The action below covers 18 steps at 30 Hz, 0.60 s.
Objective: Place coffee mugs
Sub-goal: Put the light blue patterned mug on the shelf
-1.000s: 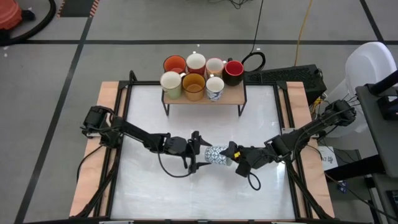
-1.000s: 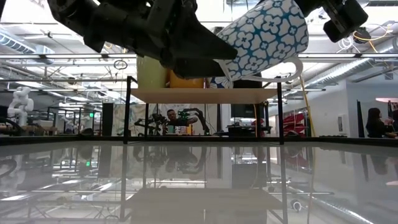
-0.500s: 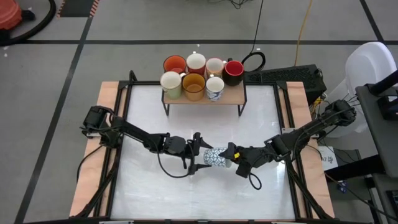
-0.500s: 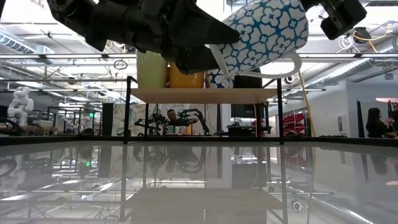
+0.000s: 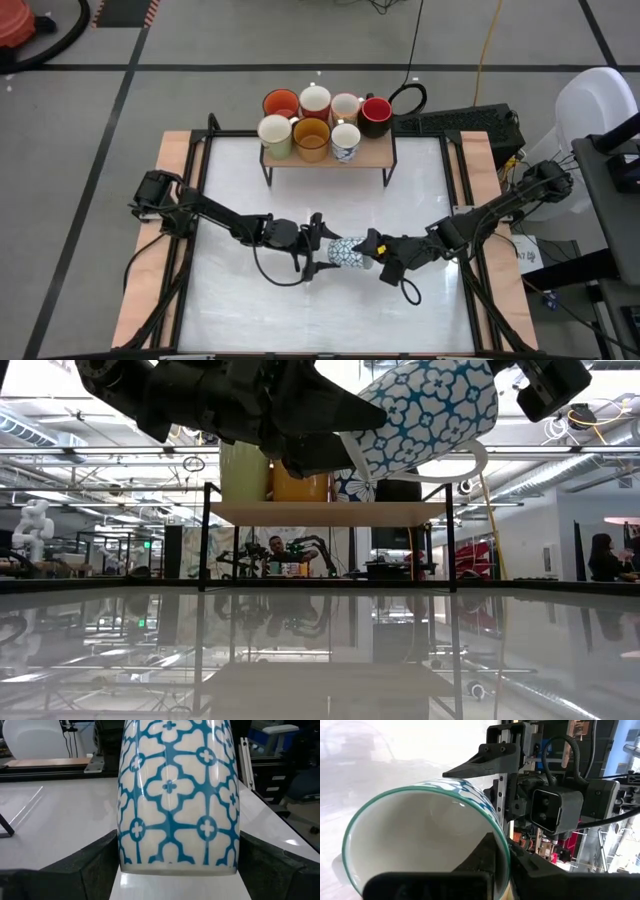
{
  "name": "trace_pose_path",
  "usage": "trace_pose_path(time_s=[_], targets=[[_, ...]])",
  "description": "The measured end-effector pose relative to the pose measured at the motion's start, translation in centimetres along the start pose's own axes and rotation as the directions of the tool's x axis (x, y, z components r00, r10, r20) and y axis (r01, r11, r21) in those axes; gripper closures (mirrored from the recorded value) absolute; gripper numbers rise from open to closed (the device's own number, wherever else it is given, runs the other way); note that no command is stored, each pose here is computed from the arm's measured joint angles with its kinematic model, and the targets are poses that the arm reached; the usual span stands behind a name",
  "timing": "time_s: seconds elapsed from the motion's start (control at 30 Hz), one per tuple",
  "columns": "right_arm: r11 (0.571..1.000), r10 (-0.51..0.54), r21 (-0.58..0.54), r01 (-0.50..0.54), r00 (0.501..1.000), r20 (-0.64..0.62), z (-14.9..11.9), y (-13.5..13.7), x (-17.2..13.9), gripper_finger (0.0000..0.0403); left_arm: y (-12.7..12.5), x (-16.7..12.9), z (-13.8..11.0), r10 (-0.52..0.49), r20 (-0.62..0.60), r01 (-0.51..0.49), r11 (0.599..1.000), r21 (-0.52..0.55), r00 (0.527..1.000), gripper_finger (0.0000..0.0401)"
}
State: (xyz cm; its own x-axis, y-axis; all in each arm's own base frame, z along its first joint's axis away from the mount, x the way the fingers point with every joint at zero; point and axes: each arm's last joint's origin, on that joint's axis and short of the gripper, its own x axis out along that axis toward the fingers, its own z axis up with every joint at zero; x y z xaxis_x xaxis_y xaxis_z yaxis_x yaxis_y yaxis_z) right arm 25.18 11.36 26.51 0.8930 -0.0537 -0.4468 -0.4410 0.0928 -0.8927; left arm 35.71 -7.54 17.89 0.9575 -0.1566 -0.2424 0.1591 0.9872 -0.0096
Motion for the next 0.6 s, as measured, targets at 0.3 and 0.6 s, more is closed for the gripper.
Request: trace_pose_path(time_s=[0.3,0.6], targets=[[0.984,-0.009,0.177,0.009,1.0,0.001,0.01,-0.11,0.01,0.0359,0.04,0.0,0.07,0.01,0.007,-0.01,1.0,0.004,1.0,0.0064],[0.937,-0.064,0.341,0.074,0.997,-0.039,0.06,-0.54,-0.05,0.0346,-0.25,-0.06,0.16,0.046,0.012,-0.047,0.997,0.056,0.999,0.0064]])
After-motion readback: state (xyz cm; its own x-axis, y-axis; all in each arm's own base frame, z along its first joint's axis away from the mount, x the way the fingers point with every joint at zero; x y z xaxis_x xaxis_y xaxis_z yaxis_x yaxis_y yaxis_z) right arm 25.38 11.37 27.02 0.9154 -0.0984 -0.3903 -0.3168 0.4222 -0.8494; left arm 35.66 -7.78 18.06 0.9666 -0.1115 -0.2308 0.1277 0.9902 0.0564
